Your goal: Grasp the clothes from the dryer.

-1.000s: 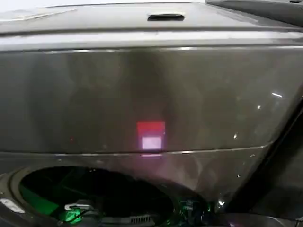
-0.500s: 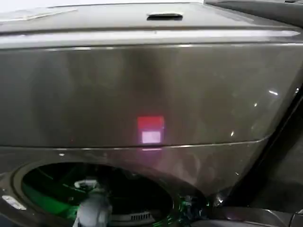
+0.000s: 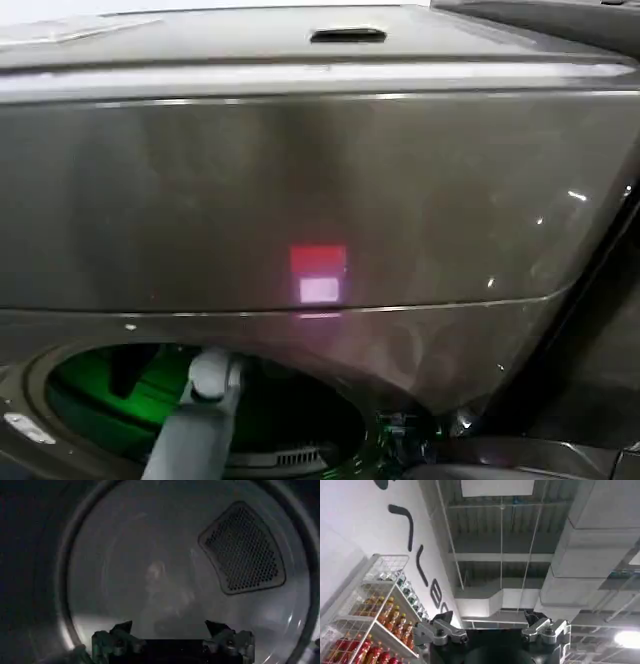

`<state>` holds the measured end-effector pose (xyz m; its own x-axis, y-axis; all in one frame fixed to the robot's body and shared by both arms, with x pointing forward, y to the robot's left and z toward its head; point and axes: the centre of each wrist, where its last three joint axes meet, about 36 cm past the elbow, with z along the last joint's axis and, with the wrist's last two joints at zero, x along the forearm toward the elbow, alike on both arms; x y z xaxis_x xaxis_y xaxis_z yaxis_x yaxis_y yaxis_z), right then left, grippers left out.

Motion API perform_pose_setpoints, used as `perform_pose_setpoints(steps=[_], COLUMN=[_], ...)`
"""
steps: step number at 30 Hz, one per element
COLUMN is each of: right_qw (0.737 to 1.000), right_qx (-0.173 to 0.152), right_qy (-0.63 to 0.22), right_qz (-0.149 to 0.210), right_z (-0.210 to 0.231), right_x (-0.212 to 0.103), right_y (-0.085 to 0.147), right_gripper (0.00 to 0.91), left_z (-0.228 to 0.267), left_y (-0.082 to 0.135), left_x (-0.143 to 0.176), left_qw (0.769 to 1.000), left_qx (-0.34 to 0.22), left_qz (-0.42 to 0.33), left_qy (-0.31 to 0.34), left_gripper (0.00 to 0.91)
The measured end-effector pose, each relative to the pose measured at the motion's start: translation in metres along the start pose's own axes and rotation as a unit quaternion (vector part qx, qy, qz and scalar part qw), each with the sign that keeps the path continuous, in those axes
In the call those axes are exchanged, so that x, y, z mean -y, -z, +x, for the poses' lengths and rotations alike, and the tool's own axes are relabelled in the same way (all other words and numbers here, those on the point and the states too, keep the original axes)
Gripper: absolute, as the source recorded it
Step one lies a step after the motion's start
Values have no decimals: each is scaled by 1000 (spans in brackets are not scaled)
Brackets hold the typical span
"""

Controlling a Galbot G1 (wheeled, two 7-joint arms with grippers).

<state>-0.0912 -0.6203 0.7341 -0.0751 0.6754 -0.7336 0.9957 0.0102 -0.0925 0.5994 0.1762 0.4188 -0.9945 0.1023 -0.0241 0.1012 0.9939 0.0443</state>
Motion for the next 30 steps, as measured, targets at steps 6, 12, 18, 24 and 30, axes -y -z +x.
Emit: perform_pose_setpoints(steps=[6,12,18,24,30], right_qw=[1000,1000,1000,1000,1000], right_qx=[3,7,9,11,13], right_qy=[3,6,6,9,11], right_qz=[1,3,8,10,12], right_z=[0,0,1,3,3], right_x=[-1,-1,2,1,2], right_y=[3,6,9,12,15], right_gripper=[907,907,907,907,907], left_z=[-29,-63,-91,-107,-121], left_y=[-4,2,4,-1,3], left_x=[-9,-18,-29,-48,-64], left_qw=[995,971,921,847,761], left_qx=[-52,-118,-149,-163,-208], left_qz=[-56,-133,-248,-354,-446], left_qy=[-64,-159,-259,-362,-422], left_gripper=[907,907,907,907,907])
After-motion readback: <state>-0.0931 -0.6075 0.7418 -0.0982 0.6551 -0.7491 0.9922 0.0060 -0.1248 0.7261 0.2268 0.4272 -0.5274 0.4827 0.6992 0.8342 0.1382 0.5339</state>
